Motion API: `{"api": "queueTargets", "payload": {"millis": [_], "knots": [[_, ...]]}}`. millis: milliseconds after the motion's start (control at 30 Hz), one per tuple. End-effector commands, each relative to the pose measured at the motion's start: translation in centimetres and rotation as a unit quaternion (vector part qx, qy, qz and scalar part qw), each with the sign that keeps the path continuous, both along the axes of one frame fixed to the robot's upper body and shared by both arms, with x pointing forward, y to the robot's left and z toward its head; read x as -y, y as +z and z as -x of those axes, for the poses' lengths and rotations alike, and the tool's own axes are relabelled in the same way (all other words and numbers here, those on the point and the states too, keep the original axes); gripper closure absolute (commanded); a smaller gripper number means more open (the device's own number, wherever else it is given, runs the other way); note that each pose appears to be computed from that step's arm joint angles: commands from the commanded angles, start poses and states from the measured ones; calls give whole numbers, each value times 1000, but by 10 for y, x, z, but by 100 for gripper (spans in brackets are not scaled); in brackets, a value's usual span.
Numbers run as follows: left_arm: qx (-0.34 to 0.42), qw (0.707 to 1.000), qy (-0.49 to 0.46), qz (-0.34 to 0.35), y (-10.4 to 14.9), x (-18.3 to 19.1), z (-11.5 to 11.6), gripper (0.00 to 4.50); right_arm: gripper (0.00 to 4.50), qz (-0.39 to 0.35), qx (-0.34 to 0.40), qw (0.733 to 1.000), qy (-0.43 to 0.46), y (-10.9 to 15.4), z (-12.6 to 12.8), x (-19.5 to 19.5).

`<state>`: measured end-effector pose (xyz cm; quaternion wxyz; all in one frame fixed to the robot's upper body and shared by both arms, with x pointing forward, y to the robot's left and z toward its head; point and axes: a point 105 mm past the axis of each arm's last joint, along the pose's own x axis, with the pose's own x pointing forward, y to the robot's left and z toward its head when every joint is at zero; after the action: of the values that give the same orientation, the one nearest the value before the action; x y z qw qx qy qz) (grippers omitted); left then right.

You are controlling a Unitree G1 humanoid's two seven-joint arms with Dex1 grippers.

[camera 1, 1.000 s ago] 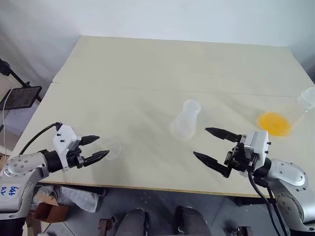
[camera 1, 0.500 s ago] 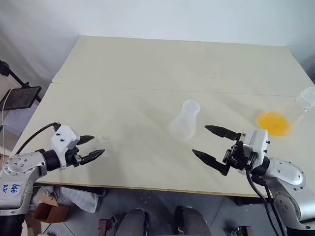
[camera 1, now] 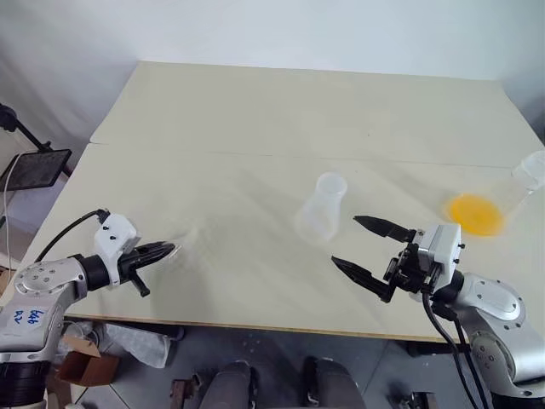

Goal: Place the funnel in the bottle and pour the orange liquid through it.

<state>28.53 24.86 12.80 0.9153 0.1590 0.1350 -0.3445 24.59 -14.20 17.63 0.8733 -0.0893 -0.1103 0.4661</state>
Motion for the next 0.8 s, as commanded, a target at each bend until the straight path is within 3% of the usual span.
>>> {"api": "queueTargets", "payload": {"millis": [33,167,367,467,667,800], "knots": [[12,1000,1,-2,5,-1,-2,448,0,-5,19,1000,0,7,2,-1],[29,999,-10,14,15,1,-7,448,0,-3,19,1000,-5,7,3,1],[68,978,-164,105,93,39,-15,448,0,8,15,999,-46,7,10,20],[16,961,-241,133,125,65,-22,448,0,18,14,997,-79,7,17,34],[-66,929,-320,172,159,107,-34,448,0,21,11,993,-115,5,27,42],[-123,912,-353,170,166,132,-37,448,0,17,11,991,-131,4,32,44]]}}
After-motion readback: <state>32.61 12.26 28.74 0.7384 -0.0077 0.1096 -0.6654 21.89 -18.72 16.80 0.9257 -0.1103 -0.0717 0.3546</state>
